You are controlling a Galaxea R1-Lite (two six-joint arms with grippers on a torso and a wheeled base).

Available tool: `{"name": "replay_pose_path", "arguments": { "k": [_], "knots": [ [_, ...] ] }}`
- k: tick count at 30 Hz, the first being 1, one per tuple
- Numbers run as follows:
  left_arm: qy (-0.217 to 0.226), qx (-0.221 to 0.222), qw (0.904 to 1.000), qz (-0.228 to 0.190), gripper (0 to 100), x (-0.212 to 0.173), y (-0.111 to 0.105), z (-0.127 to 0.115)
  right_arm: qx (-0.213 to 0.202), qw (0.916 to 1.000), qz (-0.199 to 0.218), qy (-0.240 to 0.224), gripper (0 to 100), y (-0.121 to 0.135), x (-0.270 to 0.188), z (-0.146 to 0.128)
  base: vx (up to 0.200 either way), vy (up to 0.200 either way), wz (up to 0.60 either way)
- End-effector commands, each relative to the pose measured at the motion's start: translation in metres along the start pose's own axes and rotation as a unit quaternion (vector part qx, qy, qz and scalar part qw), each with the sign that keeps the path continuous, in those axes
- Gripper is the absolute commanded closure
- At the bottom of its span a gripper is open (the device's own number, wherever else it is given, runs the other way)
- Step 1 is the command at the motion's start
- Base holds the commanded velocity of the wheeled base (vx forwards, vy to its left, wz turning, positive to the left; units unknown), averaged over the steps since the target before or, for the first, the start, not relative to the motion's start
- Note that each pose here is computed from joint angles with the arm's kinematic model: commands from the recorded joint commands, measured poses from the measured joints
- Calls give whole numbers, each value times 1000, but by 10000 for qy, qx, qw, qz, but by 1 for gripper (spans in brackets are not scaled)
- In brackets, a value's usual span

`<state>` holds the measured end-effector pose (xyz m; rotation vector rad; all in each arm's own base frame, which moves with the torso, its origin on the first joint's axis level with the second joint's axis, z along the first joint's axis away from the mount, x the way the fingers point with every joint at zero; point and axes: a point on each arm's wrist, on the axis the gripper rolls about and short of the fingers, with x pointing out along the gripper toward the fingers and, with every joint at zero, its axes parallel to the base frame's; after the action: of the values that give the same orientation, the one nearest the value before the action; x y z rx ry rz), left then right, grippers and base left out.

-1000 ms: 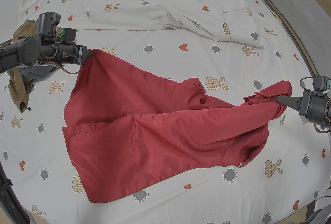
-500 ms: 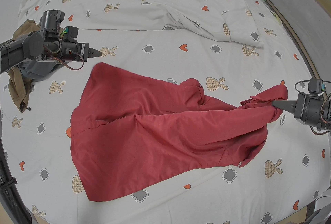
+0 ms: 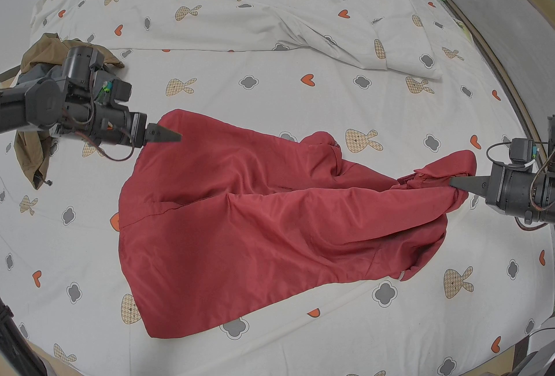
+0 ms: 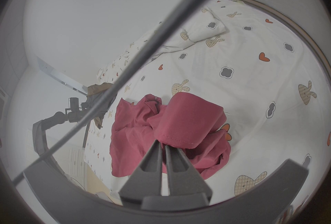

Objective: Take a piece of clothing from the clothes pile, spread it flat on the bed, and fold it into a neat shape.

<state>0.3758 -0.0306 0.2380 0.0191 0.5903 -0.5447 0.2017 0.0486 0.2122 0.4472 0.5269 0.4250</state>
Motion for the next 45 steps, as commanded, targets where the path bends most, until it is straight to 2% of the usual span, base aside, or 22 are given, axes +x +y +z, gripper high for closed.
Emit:
{"name": "replay_pose_path", "arguments": {
  "k": [1,4,7,10,11,16,19,22,23,27,31,34,39,45],
  "knots": [
    [329,42,9878,-1519,0,-61,-55,-78,163,9971,-212,719,100,-13,38,-18,0,0,0],
    [522,-31,9853,-1624,0,-60,-63,-100,148,9946,-555,869,100,-17,53,-24,0,0,0],
    [564,-56,9848,-1642,0,-64,-68,-117,58,9891,-1142,927,100,-21,70,-33,0,0,0],
    [529,-46,9851,-1635,0,-69,-71,-127,-5,9853,-1391,989,100,-21,76,-40,0,0,0],
    [567,-71,9848,-1641,0,-69,-72,-132,-9,9850,-1393,1023,0,-21,76,-41,0,0,0],
    [823,-190,9808,-1756,0,-61,-75,-145,-17,9855,-1374,1000,0,-20,75,-41,0,0,0],
    [1149,-297,9743,-1914,0,-50,-79,-159,-2,9862,-1401,881,0,-20,72,-35,0,0,0],
    [1284,-342,9714,-1969,0,-43,-79,-165,-3,9872,-1399,771,0,-20,68,-31,0,0,0],
    [1310,-347,9708,-1979,0,-38,-78,-171,-23,9889,-1401,495,0,-20,56,-21,0,0,0],
    [1293,-390,9723,-1908,0,-35,-74,-186,-95,9911,-1329,-53,0,-14,31,-4,0,0,0],
    [1450,-574,9712,-1801,0,-40,-73,-208,-150,9920,-1182,-428,0,-5,14,7,0,0,0],
    [1549,-666,9720,-1633,0,-46,-73,-219,-170,9917,-1138,-576,0,-1,7,11,0,0,0],
    [1786,-1123,9685,-1325,0,-65,-79,-243,-140,9896,-1162,-831,0,0,-3,17,0,0,0],
    [1829,-1499,9705,-478,0,-75,-75,-258,-126,9891,-1184,-862,0,-2,-5,19,0,0,0]
  ]
}}
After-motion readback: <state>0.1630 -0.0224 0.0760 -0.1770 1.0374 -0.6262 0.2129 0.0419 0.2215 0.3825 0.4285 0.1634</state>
